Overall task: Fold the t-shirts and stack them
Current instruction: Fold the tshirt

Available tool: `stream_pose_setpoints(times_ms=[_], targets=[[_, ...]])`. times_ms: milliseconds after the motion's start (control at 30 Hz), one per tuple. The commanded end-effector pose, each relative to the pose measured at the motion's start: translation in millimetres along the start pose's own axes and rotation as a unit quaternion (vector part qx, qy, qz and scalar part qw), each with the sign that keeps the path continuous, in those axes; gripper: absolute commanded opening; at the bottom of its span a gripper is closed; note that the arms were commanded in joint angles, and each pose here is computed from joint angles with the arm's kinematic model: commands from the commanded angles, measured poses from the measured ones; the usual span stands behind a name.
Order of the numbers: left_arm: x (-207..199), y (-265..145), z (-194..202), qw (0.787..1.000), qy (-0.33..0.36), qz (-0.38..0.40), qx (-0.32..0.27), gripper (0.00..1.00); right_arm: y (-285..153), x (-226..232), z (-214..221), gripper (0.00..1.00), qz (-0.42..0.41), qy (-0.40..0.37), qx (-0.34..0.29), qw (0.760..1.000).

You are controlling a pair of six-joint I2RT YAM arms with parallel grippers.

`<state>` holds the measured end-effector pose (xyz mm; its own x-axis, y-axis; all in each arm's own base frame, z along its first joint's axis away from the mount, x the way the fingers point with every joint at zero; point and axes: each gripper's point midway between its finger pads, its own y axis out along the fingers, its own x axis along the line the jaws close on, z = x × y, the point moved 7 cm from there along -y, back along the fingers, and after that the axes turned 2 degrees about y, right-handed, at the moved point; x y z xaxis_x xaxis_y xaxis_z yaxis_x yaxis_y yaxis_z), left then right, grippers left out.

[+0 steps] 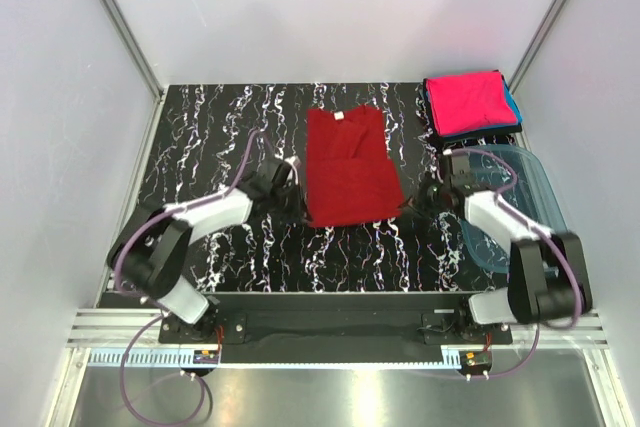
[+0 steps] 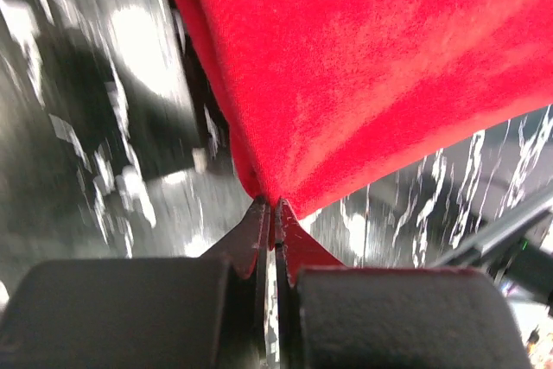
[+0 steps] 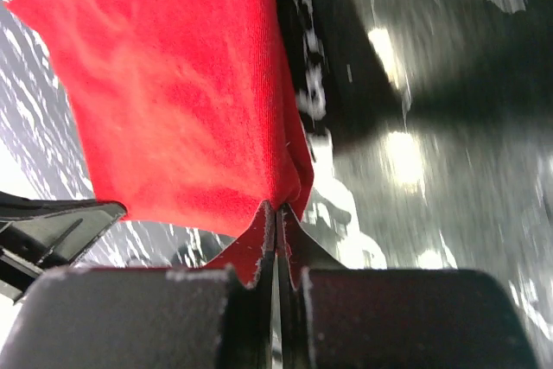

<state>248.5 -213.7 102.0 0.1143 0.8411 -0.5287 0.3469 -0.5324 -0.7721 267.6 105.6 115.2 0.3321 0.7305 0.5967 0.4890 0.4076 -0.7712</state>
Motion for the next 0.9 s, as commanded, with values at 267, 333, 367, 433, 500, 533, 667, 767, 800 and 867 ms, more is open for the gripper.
stream_pose_setpoints(times_ms=[267, 333, 367, 433, 500, 533, 667, 767, 800, 867], targets=[[-39.9, -71.7, 48.7, 0.998, 0.038, 0.019, -0.043, 0.0, -88.7, -8.6, 52.0, 0.0, -0.013, -0.013, -0.034, 0.999], [-43.1, -76.6, 44.7, 0.997, 0.046, 0.019, -0.05, 0.0, -96.4, -0.4, 47.6, 0.0, -0.027, -0.024, -0.045, 0.998], [-47.9, -81.5, 38.8, 0.997, 0.051, 0.014, -0.055, 0.0, -97.3, 2.3, 44.7, 0.0, -0.028, -0.028, -0.048, 0.998], [-53.8, -82.6, 25.3, 0.996, 0.063, 0.0, -0.066, 0.0, -97.5, 11.4, 32.7, 0.0, -0.026, -0.043, -0.057, 0.997], [-54.6, -82.0, 15.6, 0.996, 0.063, -0.009, -0.066, 0.0, -95.7, 18.3, 21.4, 0.0, -0.019, -0.054, -0.065, 0.996], [-58.8, -79.9, 5.7, 0.995, 0.067, -0.009, -0.069, 0.0, -100.8, 30.5, 10.2, 0.0, -0.027, -0.071, -0.08, 0.994], [-58.7, -79.0, -41.2, 0.994, 0.061, -0.016, -0.092, 0.0, -86.0, 53.6, -26.6, 0.0, -0.013, -0.087, -0.082, 0.993], [-61.9, -76.6, -86.4, 0.992, 0.078, -0.01, -0.101, 0.0, -72.5, 75.2, -60.1, 0.0, -0.017, -0.095, -0.089, 0.991], [-58.6, -65.3, -96.3, 0.993, 0.078, -0.02, -0.091, 0.0, -67.4, 79.1, -69.7, 0.0, -0.017, -0.097, -0.091, 0.991], [-64.6, -70.6, -131.4, 0.989, 0.085, -0.013, -0.119, 0.0, -49.4, 92.9, -97.5, 0.01, -0.028, -0.1, -0.082, 0.991]])
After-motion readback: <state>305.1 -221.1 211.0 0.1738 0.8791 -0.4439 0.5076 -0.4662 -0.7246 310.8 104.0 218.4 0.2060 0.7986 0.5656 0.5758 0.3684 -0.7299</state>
